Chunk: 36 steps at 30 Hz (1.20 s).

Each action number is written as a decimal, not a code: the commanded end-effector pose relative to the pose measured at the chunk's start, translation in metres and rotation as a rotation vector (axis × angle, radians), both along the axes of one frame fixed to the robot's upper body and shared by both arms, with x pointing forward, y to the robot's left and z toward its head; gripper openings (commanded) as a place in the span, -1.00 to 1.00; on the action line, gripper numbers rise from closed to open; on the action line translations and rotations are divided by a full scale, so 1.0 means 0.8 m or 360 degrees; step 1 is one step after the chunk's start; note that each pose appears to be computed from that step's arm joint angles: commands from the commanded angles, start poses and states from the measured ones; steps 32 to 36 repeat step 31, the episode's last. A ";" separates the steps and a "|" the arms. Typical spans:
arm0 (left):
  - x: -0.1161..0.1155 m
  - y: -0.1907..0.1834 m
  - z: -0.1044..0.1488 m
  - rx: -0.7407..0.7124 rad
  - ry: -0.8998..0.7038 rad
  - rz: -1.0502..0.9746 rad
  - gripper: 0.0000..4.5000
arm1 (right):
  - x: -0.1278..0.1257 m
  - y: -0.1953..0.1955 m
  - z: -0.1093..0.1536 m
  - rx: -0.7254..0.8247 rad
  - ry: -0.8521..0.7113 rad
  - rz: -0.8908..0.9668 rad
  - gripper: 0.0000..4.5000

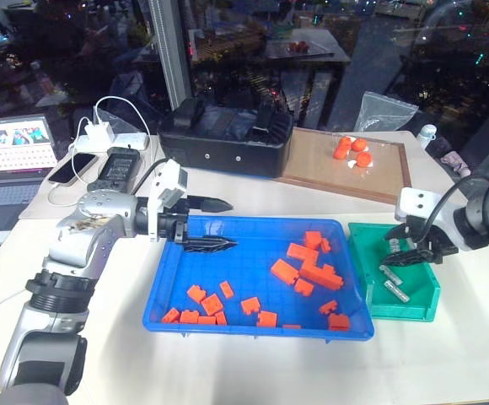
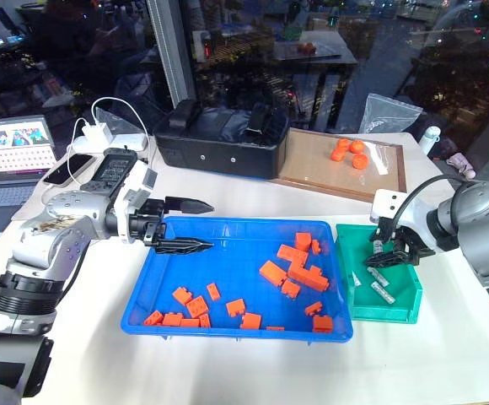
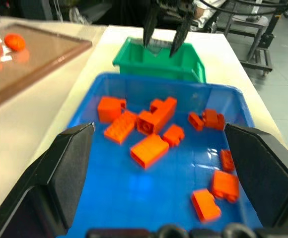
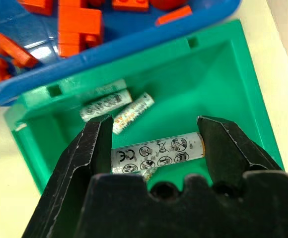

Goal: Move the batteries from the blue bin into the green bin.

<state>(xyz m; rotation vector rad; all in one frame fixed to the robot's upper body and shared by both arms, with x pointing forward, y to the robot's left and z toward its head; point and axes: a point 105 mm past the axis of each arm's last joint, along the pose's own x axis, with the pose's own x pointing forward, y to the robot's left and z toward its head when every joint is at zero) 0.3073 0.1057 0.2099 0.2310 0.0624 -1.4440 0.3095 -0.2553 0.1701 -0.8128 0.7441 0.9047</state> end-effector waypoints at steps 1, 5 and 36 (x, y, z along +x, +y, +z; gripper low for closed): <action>-0.003 -0.008 0.011 0.0020 -0.0126 -0.0014 1.00 | 0.010 -0.010 -0.011 -0.0055 -0.0050 -0.0051 0.55; 0.005 -0.009 0.015 -0.0020 -0.0166 0.0066 1.00 | 0.015 -0.014 -0.014 -0.0070 -0.0083 -0.0072 0.97; 0.044 0.085 0.001 -0.0090 -0.0138 0.0769 1.00 | -0.053 -0.101 0.041 0.0935 -0.0783 -0.0834 0.97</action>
